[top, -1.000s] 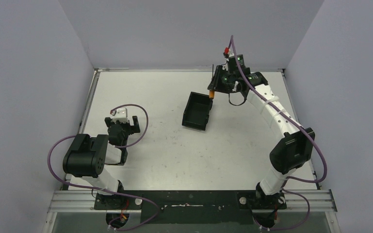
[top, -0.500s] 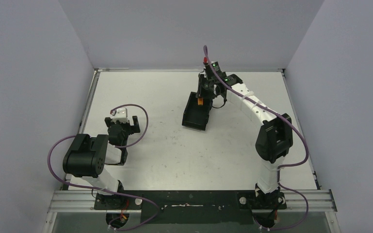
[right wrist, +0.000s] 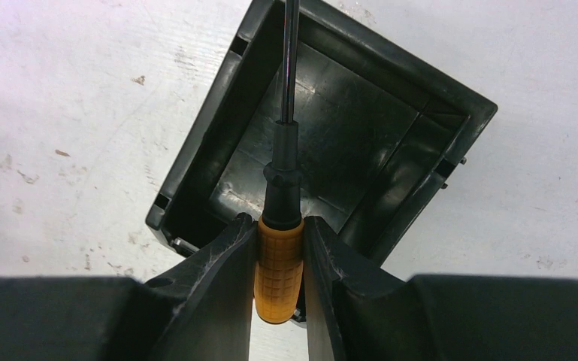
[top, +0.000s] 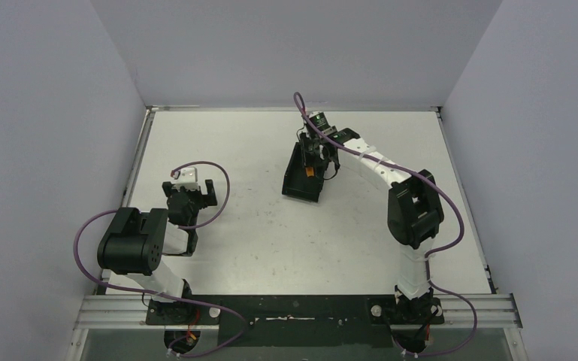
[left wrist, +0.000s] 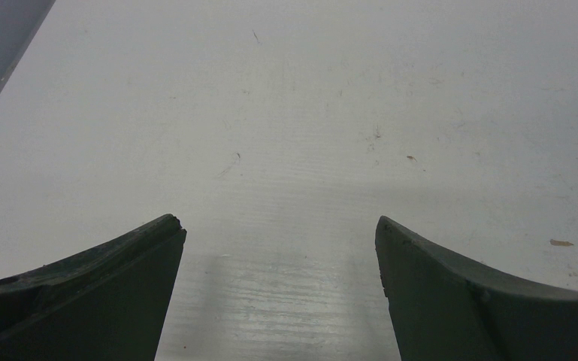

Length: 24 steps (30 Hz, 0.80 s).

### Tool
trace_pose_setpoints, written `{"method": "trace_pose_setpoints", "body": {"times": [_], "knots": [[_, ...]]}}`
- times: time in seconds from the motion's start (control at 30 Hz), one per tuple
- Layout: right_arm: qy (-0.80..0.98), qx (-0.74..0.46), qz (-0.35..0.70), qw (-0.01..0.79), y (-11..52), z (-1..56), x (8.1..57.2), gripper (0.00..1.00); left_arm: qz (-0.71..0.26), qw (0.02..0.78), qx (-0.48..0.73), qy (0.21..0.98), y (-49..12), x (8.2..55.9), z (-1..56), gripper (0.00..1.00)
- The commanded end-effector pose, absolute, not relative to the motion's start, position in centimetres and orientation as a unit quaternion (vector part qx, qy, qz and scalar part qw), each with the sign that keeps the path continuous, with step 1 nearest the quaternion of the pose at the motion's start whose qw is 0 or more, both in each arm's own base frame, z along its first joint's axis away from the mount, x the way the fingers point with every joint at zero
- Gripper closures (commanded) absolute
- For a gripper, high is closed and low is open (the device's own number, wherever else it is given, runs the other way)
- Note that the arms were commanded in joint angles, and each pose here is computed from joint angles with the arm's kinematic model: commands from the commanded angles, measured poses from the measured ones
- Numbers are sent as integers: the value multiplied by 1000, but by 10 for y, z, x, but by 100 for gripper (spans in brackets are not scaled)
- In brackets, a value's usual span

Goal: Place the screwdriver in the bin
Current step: Place the screwdriver in the bin.

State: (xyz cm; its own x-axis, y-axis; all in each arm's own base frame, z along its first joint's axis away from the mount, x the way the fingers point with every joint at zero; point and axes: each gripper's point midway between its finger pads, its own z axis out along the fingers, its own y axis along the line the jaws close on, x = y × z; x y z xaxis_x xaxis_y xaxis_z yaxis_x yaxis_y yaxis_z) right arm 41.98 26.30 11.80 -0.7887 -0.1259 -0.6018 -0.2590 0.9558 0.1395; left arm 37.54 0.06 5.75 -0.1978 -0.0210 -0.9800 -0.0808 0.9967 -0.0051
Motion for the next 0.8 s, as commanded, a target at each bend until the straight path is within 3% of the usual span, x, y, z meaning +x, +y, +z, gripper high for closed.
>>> {"method": "trace_pose_setpoints", "body": {"times": [0.0, 0.77], "knots": [[927, -124, 102, 340, 269, 120, 430, 90, 24, 654, -35, 755, 1, 381, 74, 3], [932, -135, 88, 323, 270, 96, 408, 84, 23, 655, -35, 755, 1, 381, 74, 3]]}}
